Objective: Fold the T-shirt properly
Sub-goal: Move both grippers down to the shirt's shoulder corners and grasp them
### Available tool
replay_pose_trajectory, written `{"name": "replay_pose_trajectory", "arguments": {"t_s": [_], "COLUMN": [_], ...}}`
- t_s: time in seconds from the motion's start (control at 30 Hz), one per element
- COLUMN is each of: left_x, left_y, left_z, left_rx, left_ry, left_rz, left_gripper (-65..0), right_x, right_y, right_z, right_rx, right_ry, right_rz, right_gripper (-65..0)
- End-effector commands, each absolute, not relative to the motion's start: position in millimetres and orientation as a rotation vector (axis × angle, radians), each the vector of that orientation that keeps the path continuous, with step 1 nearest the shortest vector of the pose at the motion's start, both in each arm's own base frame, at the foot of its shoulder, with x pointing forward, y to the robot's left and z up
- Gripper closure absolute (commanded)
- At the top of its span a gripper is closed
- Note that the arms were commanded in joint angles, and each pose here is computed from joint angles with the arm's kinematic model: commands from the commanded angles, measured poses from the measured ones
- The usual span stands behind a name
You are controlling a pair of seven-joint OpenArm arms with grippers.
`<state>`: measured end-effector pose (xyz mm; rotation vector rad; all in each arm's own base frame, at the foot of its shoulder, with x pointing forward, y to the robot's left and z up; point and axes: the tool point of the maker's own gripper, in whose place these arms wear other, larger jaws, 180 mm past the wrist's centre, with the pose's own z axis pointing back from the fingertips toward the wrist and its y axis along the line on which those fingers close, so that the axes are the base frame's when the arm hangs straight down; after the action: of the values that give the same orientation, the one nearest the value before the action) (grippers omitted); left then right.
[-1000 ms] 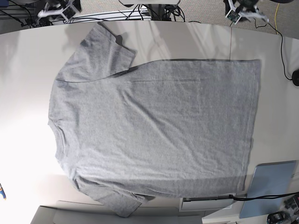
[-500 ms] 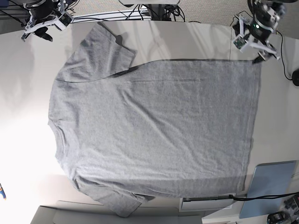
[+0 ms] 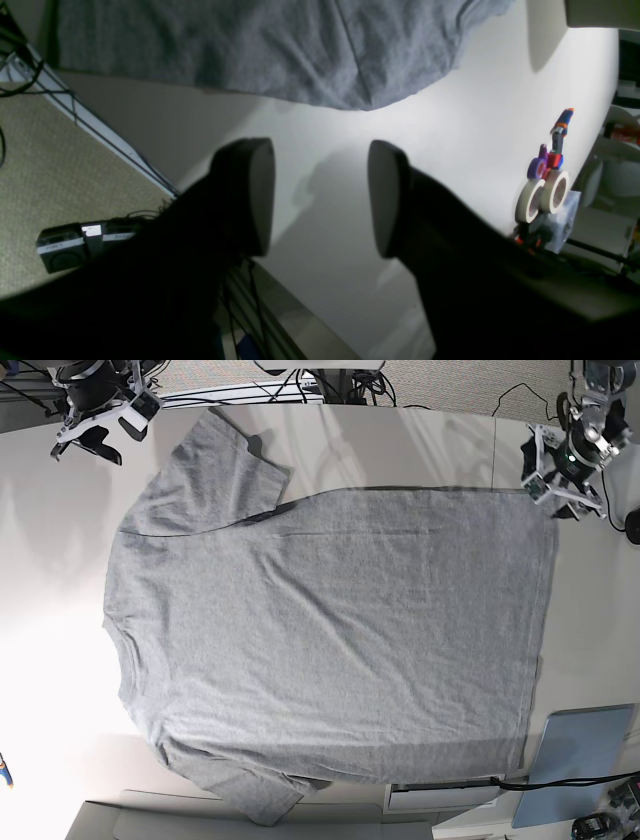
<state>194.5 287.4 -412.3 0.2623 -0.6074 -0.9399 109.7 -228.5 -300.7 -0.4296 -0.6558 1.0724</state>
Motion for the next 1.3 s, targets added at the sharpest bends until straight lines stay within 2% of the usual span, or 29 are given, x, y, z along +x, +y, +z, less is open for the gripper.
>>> {"name": "replay_pose_trajectory", "arguments": {"t_s": [0.0, 0.17, 0.37, 0.47, 0.67, 0.77, 0.93, 1.07, 1.27], "left_x": [200, 209, 211, 220, 218, 209, 199, 196, 197], "left_y": [297, 296, 284, 287, 298, 295, 291, 290, 284], "left_z": [-407, -406, -414, -419, -434, -440, -447, -448, -449], "left_rx": [0.291, 0.275, 0.272, 0.325, 0.339, 0.306, 0.255, 0.244, 0.237], "left_ry": [-0.608, -0.646, -0.633, -0.643, -0.589, -0.547, -0.494, -0.486, -0.499], "left_rz": [-0.952, -0.955, -1.006, -1.003, -0.999, -1.038, -1.082, -1.087, -1.076], "left_gripper": [-43.8, -43.7, -40.3, -40.3, -39.6, -29.4, -0.4, 0.0, 0.0], "right_x": [113, 114, 120, 120, 120, 120, 117, 118, 134], "right_y": [-226, -222, -220, -220, -222, -222, -219, -216, -210], "right_z": [-295, -298, -295, -296, -296, -296, -299, -300, -297], "right_rx": [-0.436, -0.409, -0.412, -0.413, -0.419, -0.428, -0.434, -0.424, -0.418], "right_ry": [-0.678, -0.673, -0.693, -0.692, -0.683, -0.679, -0.652, -0.635, -0.665], "right_rz": [1.082, 1.11, 1.115, 1.115, 1.112, 1.124, 1.239, 1.354, 1.395], "right_gripper": [-30.1, -30.1, -30.0, -30.1, -30.0, -30.0, -30.0, -30.0, -30.0]}}
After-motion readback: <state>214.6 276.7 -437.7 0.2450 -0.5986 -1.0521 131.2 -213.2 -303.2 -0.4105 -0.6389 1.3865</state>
